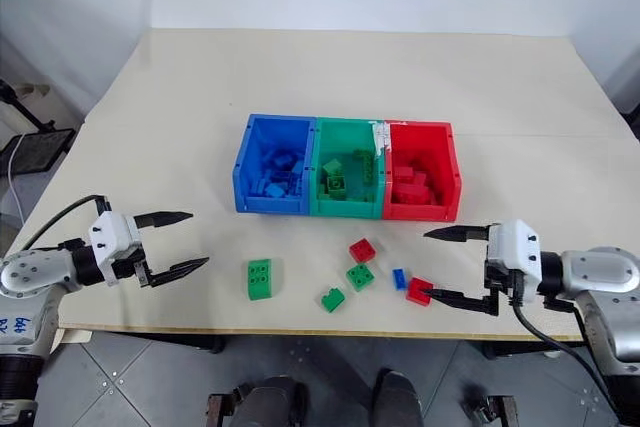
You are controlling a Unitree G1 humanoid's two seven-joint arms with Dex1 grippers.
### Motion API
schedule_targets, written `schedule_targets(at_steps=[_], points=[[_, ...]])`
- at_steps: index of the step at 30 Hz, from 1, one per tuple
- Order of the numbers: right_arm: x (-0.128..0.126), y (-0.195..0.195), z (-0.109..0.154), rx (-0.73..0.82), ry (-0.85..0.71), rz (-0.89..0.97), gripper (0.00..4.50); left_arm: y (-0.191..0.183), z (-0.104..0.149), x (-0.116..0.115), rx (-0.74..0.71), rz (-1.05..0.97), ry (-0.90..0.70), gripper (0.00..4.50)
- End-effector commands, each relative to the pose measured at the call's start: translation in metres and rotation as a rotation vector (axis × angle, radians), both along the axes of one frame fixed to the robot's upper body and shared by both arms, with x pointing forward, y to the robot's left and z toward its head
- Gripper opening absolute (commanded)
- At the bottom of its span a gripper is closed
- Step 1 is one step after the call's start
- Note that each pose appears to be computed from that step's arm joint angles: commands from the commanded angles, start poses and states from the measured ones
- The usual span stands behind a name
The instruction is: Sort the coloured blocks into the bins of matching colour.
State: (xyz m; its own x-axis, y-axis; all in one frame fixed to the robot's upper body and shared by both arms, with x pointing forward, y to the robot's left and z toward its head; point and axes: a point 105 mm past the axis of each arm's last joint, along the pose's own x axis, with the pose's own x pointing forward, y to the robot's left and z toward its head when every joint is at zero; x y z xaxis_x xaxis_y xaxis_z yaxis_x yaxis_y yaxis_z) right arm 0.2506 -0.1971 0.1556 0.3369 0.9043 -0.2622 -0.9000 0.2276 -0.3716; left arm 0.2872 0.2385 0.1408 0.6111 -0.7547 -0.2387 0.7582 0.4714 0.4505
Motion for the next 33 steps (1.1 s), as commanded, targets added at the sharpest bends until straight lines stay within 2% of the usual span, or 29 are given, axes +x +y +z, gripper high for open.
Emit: schedule_targets(at_steps=[1, 4, 6, 11, 16, 19, 22, 27, 33], points=[[0.000, -0.002, 0.003, -0.001, -0.036, -0.013, 4.50, -0.010, 0.011, -0.002, -0.014, -0.022, -0.028, 4.49], [-0.003, -0.003, -0.001, -0.015, -0.035, -0.025, 4.50, -0.020, 0.000, -0.007, -0.048, -0.037, 0.123, 4.49], [-0.005, -0.008, -0.003, -0.017, -0.040, -0.060, 4.50, -0.037, -0.001, -0.010, -0.088, -0.091, 0.153, 4.49], [-0.021, -0.043, -0.004, -0.024, -0.014, -0.232, 4.50, -0.109, 0.006, -0.027, -0.192, -0.325, 0.147, 4.49], [-0.041, -0.064, -0.016, -0.103, 0.051, -0.288, 4.50, -0.143, 0.010, -0.045, -0.097, -0.538, 0.106, 4.49], [-0.048, -0.073, -0.030, -0.178, 0.140, -0.303, 4.50, -0.157, 0.018, -0.045, -0.107, -0.594, 0.092, 4.49], [-0.039, -0.068, -0.035, -0.213, 0.138, -0.300, 4.50, -0.156, 0.012, -0.043, -0.076, -0.610, 0.090, 4.49], [-0.024, -0.029, -0.037, -0.205, 0.121, -0.196, 4.50, -0.135, -0.001, -0.043, 0.003, -0.572, 0.104, 4.49], [-0.008, -0.013, -0.051, -0.245, 0.177, -0.176, 4.50, -0.107, 0.003, -0.039, 0.052, -0.473, 0.082, 4.49]])
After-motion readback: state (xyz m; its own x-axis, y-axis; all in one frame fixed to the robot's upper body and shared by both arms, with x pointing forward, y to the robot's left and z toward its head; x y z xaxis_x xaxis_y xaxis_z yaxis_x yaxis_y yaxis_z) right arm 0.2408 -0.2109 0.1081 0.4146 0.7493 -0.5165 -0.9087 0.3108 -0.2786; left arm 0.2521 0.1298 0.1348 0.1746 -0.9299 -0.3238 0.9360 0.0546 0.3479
